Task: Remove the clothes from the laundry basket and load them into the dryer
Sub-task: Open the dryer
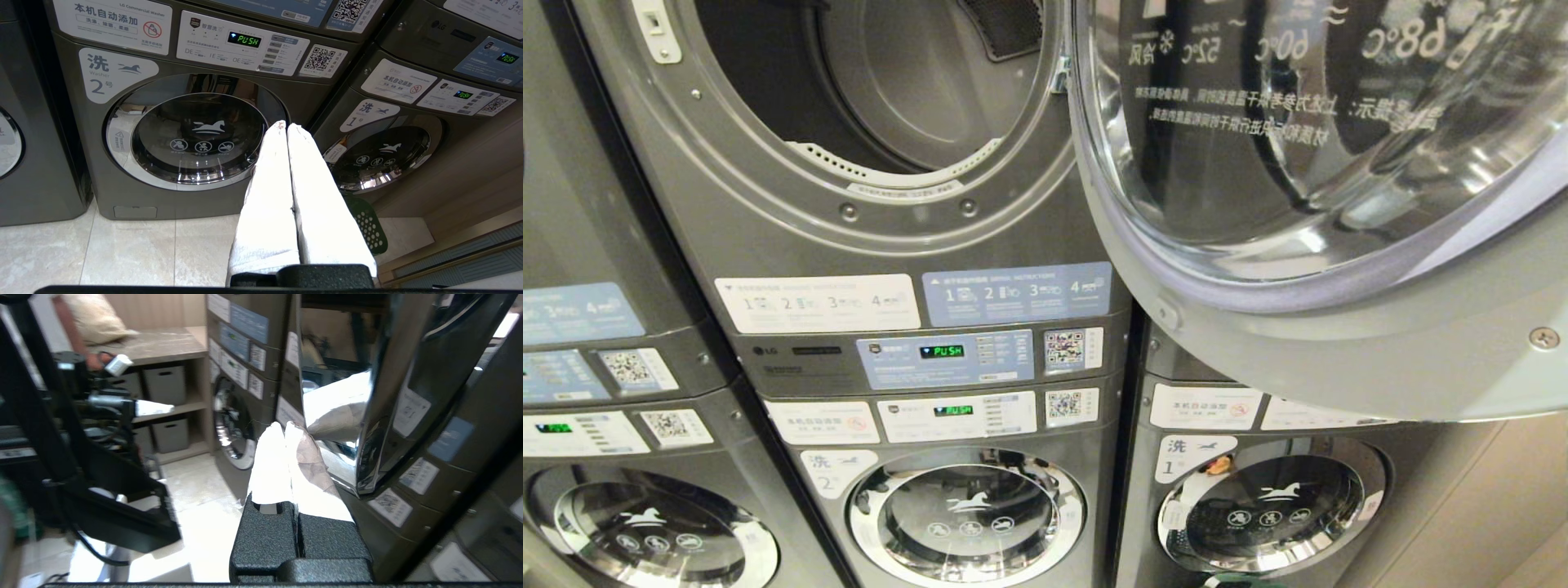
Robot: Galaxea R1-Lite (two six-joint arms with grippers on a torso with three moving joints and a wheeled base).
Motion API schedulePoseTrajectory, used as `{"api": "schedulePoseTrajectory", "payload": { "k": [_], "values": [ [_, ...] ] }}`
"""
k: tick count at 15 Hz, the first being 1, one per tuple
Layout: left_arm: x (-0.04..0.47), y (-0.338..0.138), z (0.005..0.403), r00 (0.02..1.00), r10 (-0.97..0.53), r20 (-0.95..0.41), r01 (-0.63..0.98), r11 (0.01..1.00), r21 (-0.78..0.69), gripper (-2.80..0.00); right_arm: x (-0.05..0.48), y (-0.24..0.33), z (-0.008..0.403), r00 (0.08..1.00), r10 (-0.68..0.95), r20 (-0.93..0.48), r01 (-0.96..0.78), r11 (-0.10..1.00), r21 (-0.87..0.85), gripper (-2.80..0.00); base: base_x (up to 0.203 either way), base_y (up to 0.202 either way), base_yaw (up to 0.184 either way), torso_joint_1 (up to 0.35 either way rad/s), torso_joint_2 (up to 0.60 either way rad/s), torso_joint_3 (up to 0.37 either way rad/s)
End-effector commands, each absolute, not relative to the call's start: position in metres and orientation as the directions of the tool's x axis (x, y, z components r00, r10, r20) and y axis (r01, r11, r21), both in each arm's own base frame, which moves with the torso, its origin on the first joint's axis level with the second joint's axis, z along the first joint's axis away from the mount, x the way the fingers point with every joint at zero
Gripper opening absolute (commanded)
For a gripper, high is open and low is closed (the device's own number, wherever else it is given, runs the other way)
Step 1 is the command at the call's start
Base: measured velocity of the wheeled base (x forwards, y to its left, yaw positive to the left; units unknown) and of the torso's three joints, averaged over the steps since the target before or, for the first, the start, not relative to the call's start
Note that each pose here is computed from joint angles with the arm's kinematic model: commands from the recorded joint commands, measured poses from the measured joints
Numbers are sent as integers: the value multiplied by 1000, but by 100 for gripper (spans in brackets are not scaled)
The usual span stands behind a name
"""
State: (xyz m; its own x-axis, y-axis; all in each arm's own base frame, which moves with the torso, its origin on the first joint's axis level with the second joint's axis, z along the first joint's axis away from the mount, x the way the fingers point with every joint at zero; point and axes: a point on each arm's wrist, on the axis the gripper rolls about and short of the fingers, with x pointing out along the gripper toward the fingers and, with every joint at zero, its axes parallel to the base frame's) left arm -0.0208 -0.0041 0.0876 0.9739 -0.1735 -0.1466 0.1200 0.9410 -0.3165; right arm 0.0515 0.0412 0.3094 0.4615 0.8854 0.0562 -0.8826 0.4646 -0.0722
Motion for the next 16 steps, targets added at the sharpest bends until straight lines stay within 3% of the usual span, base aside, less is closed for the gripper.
{"api": "schedulePoseTrajectory", "payload": {
  "k": [1, 6, 16],
  "values": [
    [-21, -4, 88, 974, -174, -148, 120, 940, -319, -280, 50, 40, 309, 487, 872, 60, -867, 490, -91, -280, 0, 0, 0, 0, 0, 0],
    [-20, -4, 88, 972, -176, -155, 119, 940, -320, -280, 45, 35, 301, 572, 818, 62, -811, 576, -104, -280, 0, 0, 0, 0, 0, 0],
    [-21, -4, 88, 974, -177, -142, 124, 940, -318, -280, 88, 46, 305, 866, 499, -17, -499, 864, -64, -280, 0, 0, 0, 0, 0, 0]
  ]
}}
